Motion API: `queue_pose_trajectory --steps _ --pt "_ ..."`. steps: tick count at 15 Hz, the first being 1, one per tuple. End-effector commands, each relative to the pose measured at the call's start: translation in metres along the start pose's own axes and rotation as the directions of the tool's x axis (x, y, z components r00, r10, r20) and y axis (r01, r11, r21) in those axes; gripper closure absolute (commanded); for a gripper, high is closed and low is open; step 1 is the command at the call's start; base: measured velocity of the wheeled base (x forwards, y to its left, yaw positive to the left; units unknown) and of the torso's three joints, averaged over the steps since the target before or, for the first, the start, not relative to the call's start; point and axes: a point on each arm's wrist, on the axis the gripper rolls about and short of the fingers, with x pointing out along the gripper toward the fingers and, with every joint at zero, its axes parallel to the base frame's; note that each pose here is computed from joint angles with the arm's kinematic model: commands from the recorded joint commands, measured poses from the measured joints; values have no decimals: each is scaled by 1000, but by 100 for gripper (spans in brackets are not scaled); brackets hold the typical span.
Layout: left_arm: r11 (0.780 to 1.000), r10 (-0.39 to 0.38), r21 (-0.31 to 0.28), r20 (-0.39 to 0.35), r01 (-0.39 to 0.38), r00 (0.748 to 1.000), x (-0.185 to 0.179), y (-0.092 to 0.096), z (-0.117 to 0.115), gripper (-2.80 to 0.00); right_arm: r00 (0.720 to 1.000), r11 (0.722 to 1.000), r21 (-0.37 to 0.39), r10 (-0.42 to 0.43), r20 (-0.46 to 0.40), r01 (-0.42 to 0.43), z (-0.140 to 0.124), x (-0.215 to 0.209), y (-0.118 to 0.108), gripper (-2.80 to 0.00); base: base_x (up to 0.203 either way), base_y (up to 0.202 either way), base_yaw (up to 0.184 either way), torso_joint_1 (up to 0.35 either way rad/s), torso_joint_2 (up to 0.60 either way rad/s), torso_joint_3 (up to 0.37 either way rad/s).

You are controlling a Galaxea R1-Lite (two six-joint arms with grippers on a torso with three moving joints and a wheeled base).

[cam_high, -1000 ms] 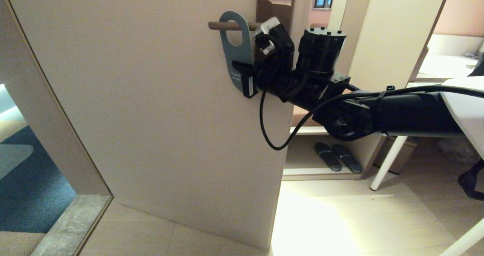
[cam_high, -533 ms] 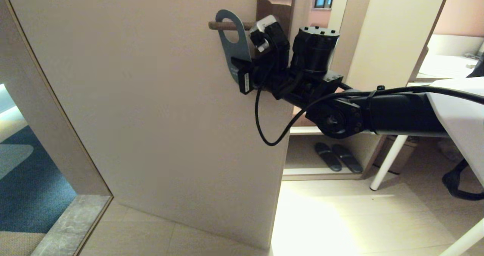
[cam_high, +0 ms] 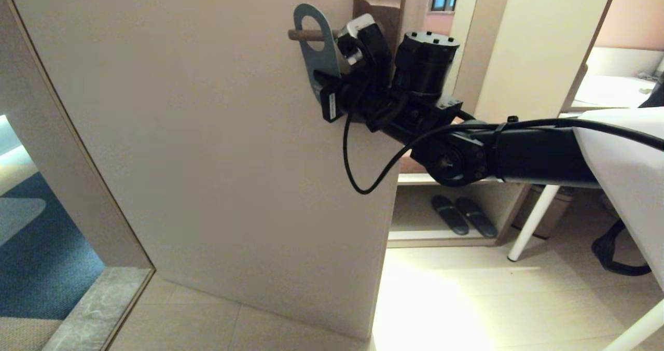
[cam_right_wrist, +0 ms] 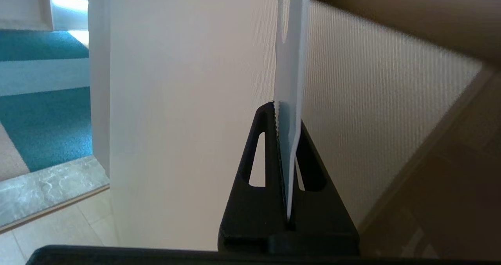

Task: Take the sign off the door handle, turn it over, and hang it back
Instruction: Take down the sign

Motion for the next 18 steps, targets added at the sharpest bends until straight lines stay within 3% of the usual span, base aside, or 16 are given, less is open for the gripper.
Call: queue_pose_trajectory --steps 1,18 --pt "1000 0 0 2 0 1000 0 0 0 0 1000 1000 1 9 11 -9 1 2 5 0 0 0 0 0 0 0" --pt "1000 0 0 0 0 1000 0 0 0 0 996 998 14 56 71 -58 2 12 31 0 0 0 0 0 0 0"
